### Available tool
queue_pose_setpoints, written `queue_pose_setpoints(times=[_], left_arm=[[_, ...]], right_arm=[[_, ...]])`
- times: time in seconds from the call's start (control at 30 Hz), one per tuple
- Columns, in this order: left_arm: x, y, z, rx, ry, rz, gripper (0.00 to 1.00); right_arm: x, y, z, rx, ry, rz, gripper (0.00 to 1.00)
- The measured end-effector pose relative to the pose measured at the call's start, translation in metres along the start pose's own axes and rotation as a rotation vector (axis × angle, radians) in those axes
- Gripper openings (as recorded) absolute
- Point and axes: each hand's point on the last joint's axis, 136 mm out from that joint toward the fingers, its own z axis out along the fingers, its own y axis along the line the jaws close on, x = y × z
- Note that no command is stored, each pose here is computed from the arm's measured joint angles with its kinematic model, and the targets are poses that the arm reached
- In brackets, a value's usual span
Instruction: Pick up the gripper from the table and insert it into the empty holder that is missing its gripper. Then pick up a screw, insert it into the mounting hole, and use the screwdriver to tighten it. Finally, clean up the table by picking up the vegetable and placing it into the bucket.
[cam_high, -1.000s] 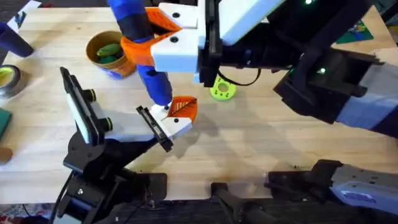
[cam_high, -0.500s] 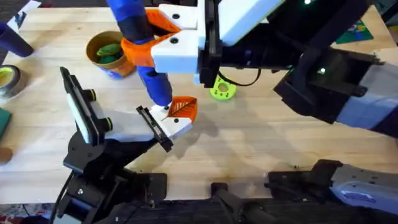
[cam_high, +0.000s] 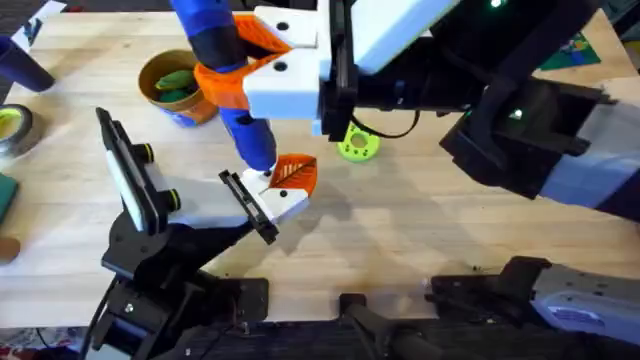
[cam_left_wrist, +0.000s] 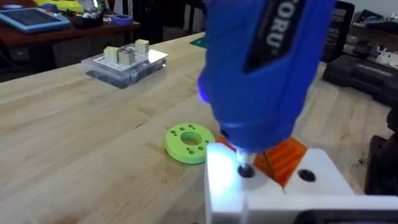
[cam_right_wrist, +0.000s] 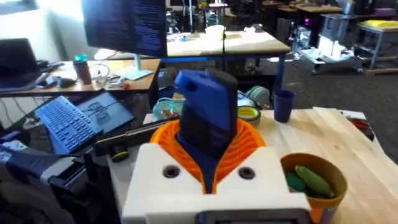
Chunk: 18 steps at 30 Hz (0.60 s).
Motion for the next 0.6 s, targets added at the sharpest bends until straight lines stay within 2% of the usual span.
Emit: queue_pose_setpoints(times=[0.07, 0.17, 0.33, 0.47, 0.6], left_arm=[[0.000, 0.000, 0.000, 0.000, 0.001, 0.000, 0.014], [0.000, 0.000, 0.000, 0.000, 0.001, -0.001, 0.014], [0.000, 0.000, 0.000, 0.000, 0.001, -0.001, 0.014], [0.000, 0.000, 0.000, -0.001, 0.001, -0.001, 0.014], [0.000, 0.000, 0.000, -0.001, 0.001, -0.001, 0.014]], right_arm=[[-0.004, 0.003, 0.001, -0.021, -0.018, -0.016, 0.043], [-0.023, 0.008, -0.002, -0.054, -0.088, -0.055, 0.042], [-0.044, 0.003, -0.016, -0.050, -0.141, -0.044, 0.044], [-0.046, -0.007, -0.023, -0.023, -0.139, -0.018, 0.042], [-0.034, -0.022, -0.029, 0.014, -0.091, 0.017, 0.042]])
